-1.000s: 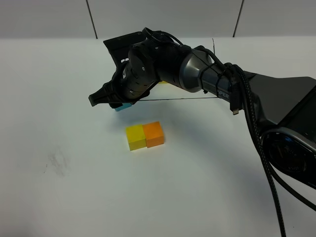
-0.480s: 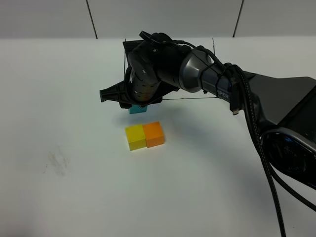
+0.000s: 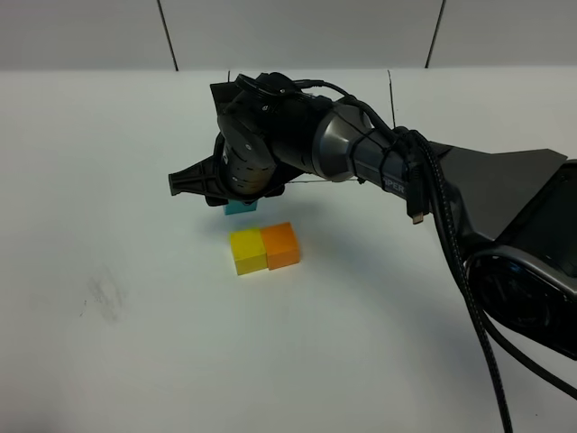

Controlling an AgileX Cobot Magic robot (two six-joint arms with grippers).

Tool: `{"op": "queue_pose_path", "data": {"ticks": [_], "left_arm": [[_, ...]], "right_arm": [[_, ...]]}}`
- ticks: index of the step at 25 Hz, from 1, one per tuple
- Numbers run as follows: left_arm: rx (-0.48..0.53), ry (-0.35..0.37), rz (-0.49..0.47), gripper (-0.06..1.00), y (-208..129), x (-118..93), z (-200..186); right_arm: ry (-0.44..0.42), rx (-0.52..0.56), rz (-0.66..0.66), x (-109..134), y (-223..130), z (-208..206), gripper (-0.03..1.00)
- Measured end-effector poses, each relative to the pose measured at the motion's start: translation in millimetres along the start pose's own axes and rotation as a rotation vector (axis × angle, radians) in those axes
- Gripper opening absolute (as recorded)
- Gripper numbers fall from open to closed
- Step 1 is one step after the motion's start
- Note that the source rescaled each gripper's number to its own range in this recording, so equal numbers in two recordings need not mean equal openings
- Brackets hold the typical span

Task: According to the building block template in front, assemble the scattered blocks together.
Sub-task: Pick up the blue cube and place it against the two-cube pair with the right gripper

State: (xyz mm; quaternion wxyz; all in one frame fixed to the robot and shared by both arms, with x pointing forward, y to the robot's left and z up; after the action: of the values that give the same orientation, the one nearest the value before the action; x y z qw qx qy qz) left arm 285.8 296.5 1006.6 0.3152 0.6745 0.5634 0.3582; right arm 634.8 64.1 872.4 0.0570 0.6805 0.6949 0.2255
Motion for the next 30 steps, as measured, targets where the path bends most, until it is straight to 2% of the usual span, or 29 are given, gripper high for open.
{"op": "queue_pose_path", "data": {"ticks": [17,30], "left_arm": [[0.0,0.0,0.0,0.0,0.0,0.0,0.0],[0.0,0.0,0.0,0.0,0.0,0.0,0.0]], "right_arm": [[-0.042,0.033,-0.035,-7.7,-8.1,11.5,0.46],[-0.045,0.04,-0.049,-1.3,-15.5,10.5,0.46]]}}
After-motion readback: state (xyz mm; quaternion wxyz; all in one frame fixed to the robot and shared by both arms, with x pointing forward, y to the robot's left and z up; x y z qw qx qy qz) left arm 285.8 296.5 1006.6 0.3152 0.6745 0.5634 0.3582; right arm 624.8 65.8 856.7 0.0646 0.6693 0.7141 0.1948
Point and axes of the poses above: a point on each arm's last joint axis where the gripper is mounted, z pointing out along that axis toward the gripper, x along the wrist's bending axis when the last joint is at zero, y = z × x, the point moved 7 cm from there along z, pointing out along that axis toward the gripper, and after that the axes turned 10 degrees about z, right-handed, at the moved point
